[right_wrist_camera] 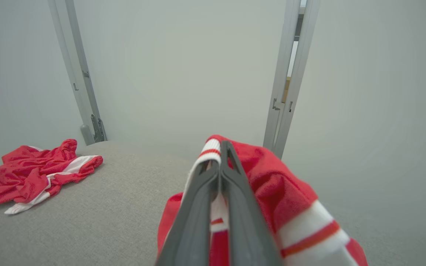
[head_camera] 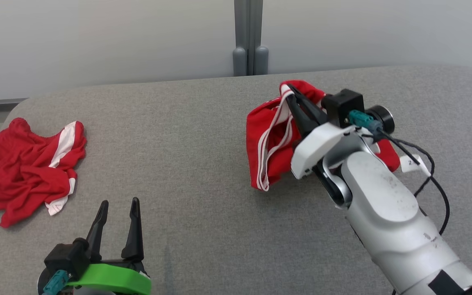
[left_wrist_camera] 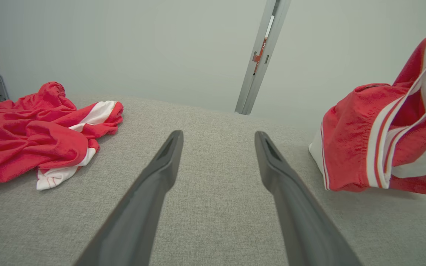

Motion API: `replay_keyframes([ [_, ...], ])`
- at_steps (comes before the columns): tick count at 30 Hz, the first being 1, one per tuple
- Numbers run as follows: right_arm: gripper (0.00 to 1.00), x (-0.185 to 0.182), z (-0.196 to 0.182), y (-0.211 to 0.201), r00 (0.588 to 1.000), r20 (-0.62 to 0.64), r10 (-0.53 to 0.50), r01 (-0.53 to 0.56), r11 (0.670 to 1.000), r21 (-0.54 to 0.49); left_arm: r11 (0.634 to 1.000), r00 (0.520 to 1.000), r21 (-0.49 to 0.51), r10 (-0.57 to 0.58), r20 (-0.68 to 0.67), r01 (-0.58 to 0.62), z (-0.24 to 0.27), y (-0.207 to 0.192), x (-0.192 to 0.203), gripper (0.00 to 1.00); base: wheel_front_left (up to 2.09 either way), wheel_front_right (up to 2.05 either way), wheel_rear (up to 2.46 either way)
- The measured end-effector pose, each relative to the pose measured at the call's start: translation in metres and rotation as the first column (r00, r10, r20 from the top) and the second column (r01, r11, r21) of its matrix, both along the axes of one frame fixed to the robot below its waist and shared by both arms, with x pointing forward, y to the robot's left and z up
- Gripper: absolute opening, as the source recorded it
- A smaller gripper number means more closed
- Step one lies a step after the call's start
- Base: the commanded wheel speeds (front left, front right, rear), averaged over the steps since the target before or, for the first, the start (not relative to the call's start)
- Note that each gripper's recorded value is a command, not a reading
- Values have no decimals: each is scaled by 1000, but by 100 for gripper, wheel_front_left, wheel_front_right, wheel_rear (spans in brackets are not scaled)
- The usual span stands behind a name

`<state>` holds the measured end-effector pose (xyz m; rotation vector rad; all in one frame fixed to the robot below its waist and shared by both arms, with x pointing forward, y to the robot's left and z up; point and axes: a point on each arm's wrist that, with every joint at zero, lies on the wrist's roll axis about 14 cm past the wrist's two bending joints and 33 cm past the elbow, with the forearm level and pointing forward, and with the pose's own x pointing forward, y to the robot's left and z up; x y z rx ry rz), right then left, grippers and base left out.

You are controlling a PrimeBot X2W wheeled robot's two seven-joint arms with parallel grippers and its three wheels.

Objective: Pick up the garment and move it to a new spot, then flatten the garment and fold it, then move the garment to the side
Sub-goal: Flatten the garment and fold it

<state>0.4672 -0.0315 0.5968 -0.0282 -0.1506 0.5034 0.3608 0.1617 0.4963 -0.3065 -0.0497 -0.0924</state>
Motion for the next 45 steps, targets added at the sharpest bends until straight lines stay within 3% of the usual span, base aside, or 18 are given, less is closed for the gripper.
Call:
replay_keyframes([
  [4, 0, 5, 55, 26, 994, 51, 92, -98, 988, 124, 1000, 1000, 1, -6, 2, 6, 1, -2, 1, 100, 0, 0, 0],
  [8, 0, 11, 97, 41, 982, 26, 185, -182, 919, 350, 1000, 1000, 1, -7, -2, 7, -1, -2, 1, 100, 0, 0, 0],
  [9, 0, 13, 106, 47, 980, 54, 193, -200, 928, 315, 1000, 1000, 1, -4, -3, 4, -1, -1, 0, 100, 0, 0, 0],
  [11, 0, 16, 135, 54, 970, 103, 218, -241, 898, 368, 1000, 1000, 1, 1, -7, -1, -2, 0, 0, 100, 0, 0, 0],
  [13, 0, 18, 154, 59, 961, 163, 222, -268, 890, 368, 1000, 1000, 1, 5, -9, -5, -3, 2, 1, 100, 0, 0, 0],
  [15, 0, 19, 181, 62, 948, 223, 228, -305, 852, 425, 1000, 1000, 1, 12, -6, -12, -2, 4, 3, 100, 0, 0, 0],
  [19, 0, 27, 210, 59, 938, 276, 212, -323, 823, 467, 1000, 1000, -1, 24, -10, -24, -3, 8, 5, 100, 0, 0, 0],
  [22, 0, 44, 190, 50, 961, 217, 172, -259, 840, 477, 999, 999, -1, 33, -11, -33, -4, 11, 6, 100, 0, 0, 0],
  [24, 0, 66, 148, 29, 988, 123, 92, -137, 891, 433, 999, 999, -1, 35, -13, -35, -4, 12, 10, 100, 0, 0, 0],
  [28, 0, 87, 77, -12, 999, -14, -35, 37, 951, 308, 1000, 1000, -3, 25, -19, -25, -7, 8, 16, 100, 0, 0, 0],
  [30, 0, 95, 45, -47, 990, -71, -122, 136, 961, 240, 1000, 1000, -5, 12, -20, -13, -8, 4, 20, 100, 0, 0, 0],
  [34, 0, 103, 3, -105, 956, -141, -257, 278, 948, 156, 1000, 1000, -8, -4, -20, 4, -8, -2, 29, 100, 0, 0, 0],
  [35, 8, 104, 0, -115, 949, -144, -281, 301, 942, 149, 1000, 1000, -8, -6, -19, 6, -8, -3, 30, 100, 0, 0, 0],
  [36, 46, 106, -2, -128, 941, -140, -309, 327, 935, 135, 1000, 1000, -6, -10, -22, 10, -9, -4, 31, 100, 0, 0, 0],
  [37, 100, 108, -2, -140, 932, -136, -335, 352, 927, 128, 1000, 1000, -6, -14, -25, 14, -11, -5, 33, 100, 0, 0, 0],
  [45, 100, 108, -22, -159, 909, -125, -396, 405, 913, 50, 1000, 999, 2, -14, -33, 15, -14, -4, 37, 100, 0, 0, 0],
])
